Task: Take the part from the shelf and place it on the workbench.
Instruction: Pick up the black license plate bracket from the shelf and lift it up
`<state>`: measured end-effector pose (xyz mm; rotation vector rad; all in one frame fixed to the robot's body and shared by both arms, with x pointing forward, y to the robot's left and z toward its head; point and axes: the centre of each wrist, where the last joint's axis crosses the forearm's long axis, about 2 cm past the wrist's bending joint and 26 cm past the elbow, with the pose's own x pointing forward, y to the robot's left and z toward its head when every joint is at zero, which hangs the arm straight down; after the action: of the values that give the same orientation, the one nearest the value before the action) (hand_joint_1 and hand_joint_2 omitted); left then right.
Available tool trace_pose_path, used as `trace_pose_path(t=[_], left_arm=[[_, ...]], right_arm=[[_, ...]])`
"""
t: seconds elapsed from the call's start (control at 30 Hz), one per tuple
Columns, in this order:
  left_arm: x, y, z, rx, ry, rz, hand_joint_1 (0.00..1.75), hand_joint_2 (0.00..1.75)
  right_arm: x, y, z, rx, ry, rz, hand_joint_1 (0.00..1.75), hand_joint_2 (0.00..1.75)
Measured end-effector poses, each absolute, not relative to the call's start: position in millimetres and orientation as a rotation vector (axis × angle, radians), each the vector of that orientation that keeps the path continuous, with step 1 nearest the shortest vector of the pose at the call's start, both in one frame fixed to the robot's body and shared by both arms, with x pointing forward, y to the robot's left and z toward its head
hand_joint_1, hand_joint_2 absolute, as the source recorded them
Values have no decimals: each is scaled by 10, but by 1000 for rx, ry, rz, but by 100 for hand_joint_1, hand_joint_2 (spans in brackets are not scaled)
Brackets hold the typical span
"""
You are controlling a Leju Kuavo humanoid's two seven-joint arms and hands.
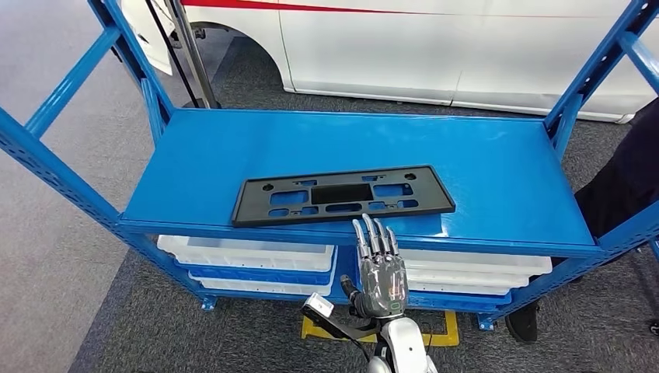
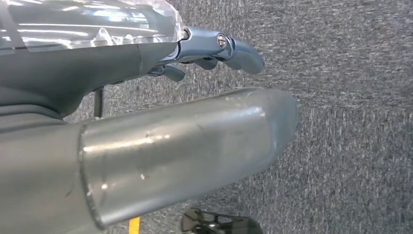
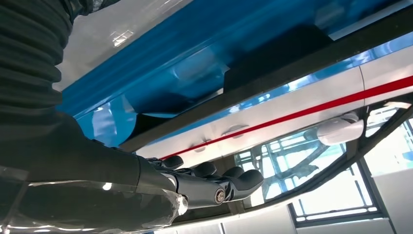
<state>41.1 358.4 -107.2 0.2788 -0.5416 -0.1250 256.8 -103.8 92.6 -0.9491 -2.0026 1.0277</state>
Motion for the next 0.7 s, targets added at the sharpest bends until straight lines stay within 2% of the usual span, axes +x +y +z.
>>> trace_pose_path(t=[0.7], left_arm=[[405,3577,-1075,265,-521,-129,0,0]], right_arm=[[2553,-1055,842,-912,-1976,1028,0,175]])
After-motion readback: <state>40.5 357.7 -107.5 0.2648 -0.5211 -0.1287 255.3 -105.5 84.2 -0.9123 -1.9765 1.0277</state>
